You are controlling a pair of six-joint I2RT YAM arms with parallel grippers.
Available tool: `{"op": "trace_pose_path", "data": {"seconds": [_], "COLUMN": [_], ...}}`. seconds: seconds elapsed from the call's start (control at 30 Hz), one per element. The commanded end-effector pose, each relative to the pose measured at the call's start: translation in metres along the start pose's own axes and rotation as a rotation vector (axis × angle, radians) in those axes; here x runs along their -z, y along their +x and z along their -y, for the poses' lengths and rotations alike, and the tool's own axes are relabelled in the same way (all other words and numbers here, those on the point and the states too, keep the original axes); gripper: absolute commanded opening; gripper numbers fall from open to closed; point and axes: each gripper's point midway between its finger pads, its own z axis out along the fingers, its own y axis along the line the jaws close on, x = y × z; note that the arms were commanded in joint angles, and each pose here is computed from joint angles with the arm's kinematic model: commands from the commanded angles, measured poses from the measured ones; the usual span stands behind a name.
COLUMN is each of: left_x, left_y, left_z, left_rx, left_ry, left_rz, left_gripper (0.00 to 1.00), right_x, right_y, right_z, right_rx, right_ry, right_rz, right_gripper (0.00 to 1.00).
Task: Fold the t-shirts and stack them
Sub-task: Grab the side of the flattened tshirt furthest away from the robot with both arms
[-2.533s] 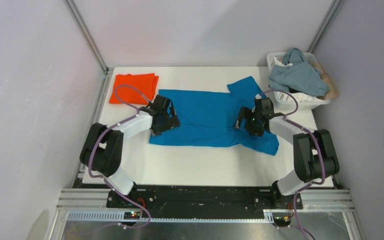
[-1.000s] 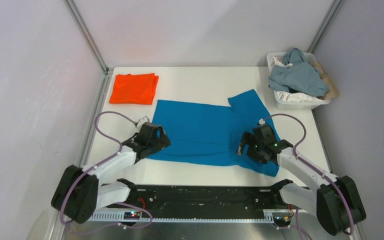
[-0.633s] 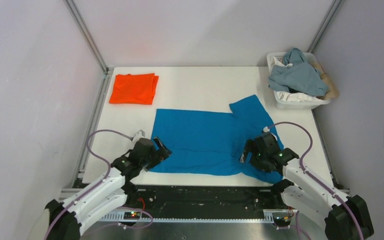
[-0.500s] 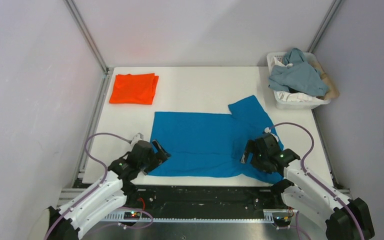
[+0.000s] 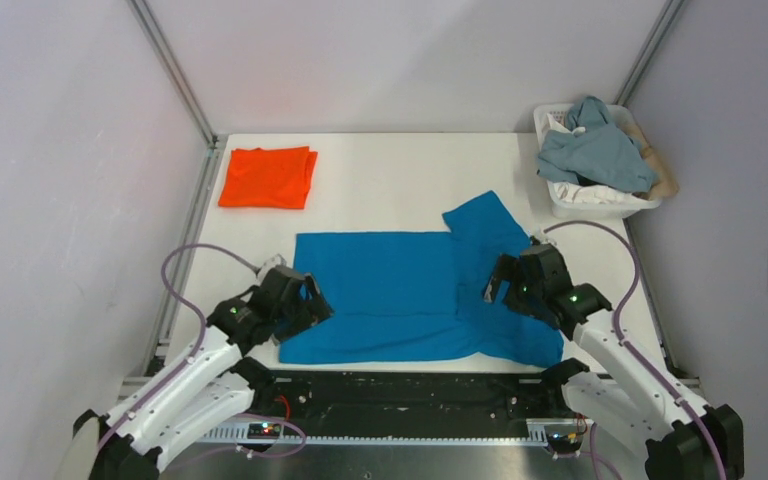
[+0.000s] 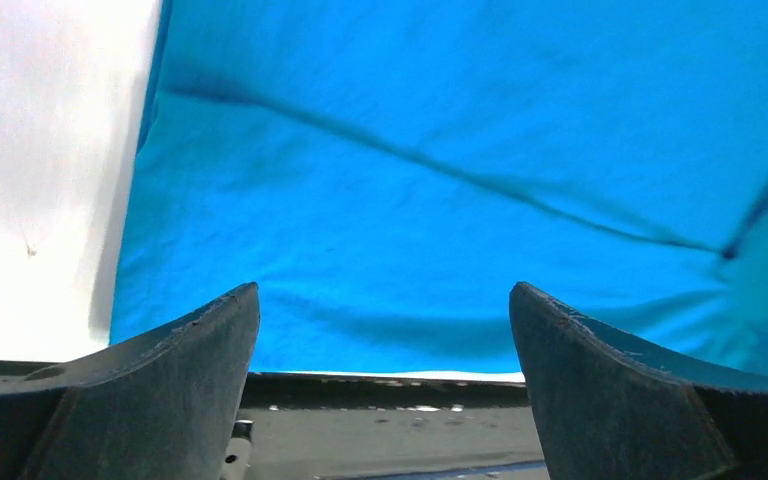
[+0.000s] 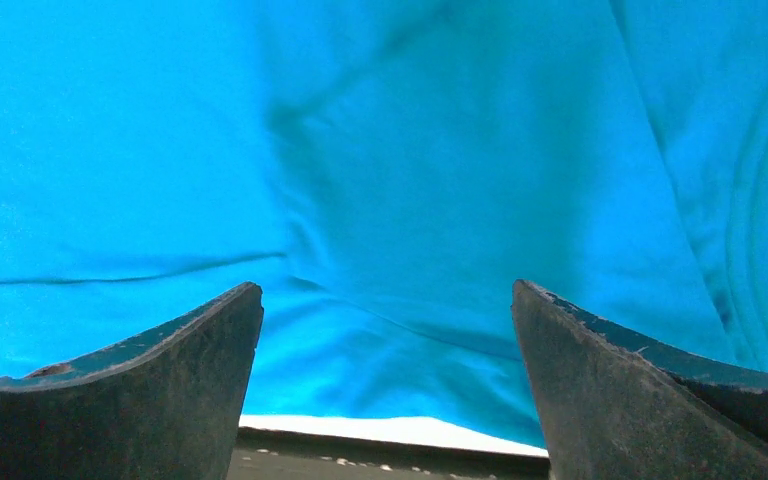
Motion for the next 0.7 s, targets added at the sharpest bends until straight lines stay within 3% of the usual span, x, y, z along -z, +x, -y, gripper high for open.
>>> {"op": "trace_pose_path", "data": {"seconds": [0.0, 0.13, 0.23, 0.27, 0.4, 0.67], "left_x": [0.036, 0.053, 0.040, 0.041, 0.001, -0.098], "left_y": [-0.053, -0.112, -0.155, -0.176, -0.221, -0.257], "left_z": [0.036, 0.050, 0.058, 0.055, 0.050, 0.038], "left_rx": [-0.088, -0.074, -0.039, -0.010, 0.040, 0.060], "left_ry": [0.062, -0.034, -0.118, -0.142, -0.234, -0.267], "left_rz": [0.167, 0.334, 0.346, 0.373, 0.336, 0.136], "left_gripper": [1.00, 1.00, 1.00, 1.00, 1.00, 1.00], "right_x": [0.037, 0.041, 0.040, 0.028, 0.004, -0.063], "right_y": [-0.066, -0.114, -0.167, -0.175, -0.227, -0.295], "right_z": [-0.053, -0.072, -0.088, -0.090, -0.092, -0.096], "right_rx": [0.085, 0.103, 0.064, 0.061, 0.046, 0.066], "right_ry": [-0.184, -0.203, -0.256, -0.249, -0.213, -0.191], "right_rz": [0.206, 0.342, 0.454, 0.438, 0.451, 0.454], "right_gripper": [0.99, 0.99, 0.99, 0.99, 1.00, 0.99]}}
